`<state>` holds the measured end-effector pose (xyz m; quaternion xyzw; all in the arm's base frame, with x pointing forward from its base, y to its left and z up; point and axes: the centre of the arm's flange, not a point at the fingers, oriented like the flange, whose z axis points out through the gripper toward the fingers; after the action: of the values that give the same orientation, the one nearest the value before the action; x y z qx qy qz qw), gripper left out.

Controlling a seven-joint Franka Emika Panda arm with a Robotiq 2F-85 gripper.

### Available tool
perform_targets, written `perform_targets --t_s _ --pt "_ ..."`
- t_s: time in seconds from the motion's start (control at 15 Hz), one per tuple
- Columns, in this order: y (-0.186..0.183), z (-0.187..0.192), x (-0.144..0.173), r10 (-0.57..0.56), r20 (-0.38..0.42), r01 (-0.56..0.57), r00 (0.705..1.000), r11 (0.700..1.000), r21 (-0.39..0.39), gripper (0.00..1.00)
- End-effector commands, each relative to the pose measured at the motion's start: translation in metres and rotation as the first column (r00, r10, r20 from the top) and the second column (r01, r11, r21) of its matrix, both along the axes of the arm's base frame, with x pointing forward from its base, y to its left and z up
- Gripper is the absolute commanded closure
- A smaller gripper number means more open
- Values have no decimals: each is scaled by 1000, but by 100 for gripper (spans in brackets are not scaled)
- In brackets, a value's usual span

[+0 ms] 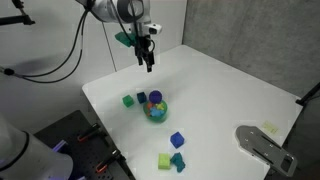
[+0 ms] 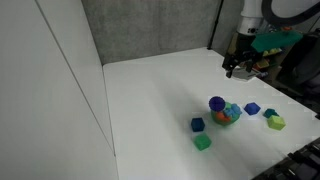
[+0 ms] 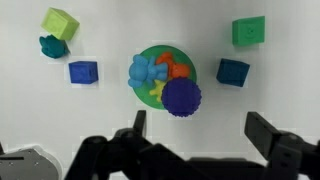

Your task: Put the blue ball in the bowl

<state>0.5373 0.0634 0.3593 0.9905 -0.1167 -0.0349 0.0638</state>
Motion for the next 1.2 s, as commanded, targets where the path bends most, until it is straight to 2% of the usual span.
perform_targets --t_s 0.0,0.53,0.8,1.13 --pt "-8 50 -41 40 15 -40 999 999 -8 0" --pt "-50 147 -107 6 87 -7 996 1000 17 0" --pt "-86 193 -119 -60 106 48 993 993 112 0" --pt "-108 213 -122 -95 113 75 989 983 168 0"
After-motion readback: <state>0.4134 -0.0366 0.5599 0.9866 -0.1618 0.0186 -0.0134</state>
